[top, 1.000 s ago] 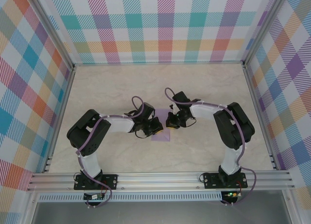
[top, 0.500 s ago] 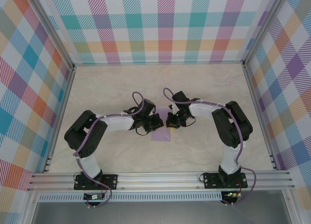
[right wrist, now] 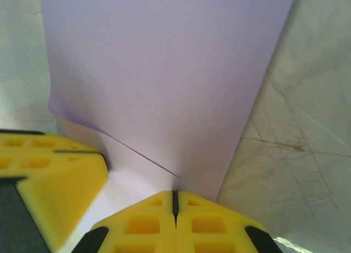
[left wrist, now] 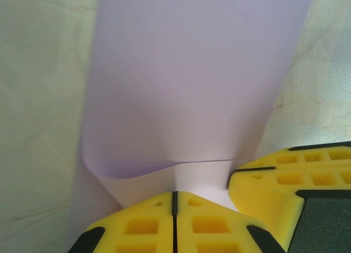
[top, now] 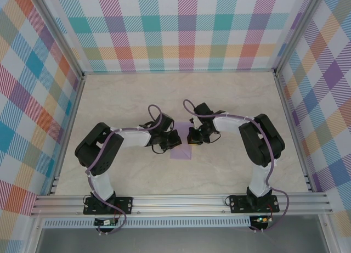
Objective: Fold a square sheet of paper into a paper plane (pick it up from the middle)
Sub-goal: Fold the triangle a second time at the center of the table.
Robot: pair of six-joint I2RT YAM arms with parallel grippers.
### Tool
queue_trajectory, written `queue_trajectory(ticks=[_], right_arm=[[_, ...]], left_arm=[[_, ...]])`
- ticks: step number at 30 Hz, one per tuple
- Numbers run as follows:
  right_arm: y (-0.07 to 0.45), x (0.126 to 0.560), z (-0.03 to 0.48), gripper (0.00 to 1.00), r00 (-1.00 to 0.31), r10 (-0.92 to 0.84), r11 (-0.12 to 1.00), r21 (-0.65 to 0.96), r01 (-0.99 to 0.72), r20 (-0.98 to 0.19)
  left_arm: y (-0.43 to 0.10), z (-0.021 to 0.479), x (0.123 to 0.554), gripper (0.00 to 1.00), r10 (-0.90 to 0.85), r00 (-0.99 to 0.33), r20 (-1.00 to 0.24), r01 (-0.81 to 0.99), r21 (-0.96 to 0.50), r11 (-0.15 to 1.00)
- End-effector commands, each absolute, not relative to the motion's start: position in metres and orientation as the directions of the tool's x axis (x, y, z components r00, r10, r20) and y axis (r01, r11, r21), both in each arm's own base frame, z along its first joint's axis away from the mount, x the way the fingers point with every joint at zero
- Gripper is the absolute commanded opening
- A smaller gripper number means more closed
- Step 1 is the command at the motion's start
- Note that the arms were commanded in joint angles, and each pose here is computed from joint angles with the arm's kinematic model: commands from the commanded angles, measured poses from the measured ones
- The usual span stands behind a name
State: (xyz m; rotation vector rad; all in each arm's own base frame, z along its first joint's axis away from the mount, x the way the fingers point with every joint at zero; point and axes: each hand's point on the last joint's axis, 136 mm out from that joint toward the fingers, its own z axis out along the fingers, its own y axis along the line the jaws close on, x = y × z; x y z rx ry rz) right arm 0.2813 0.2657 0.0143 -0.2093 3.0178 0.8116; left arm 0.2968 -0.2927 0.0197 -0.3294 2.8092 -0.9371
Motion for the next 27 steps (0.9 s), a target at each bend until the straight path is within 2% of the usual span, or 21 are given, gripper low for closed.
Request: queue_trajectory(ticks=[1,9,17,27], right_arm=[[0.24,0.264,-0.018,0.05,-0.986,-0.167,0.912,0.384,-0.145,0.023],[0.235,0.263,-0.022,0.04,-0.982,-0.187,0.917,0.362,-0.166,0.025],[0.247,0.269,-0.009,0.05,-0.981,-0.193,0.896,0.408,-0.176,0.0],[0.266,0.276,0.019,0.05,-0.975,-0.211,0.839,0.501,-0.214,-0.064]], left_arm=[[-0.255,0.009,0.307,0.07,-0.29,-0.95,-0.116,-0.188,-0.53,0.827],[-0.24,0.021,0.335,0.07,-0.273,-0.952,-0.137,-0.165,-0.522,0.837],[-0.285,0.072,0.324,0.07,-0.222,-0.961,-0.167,-0.039,-0.71,0.703],[-0.297,0.03,0.303,0.04,-0.194,-0.978,-0.076,-0.094,-0.67,0.737]])
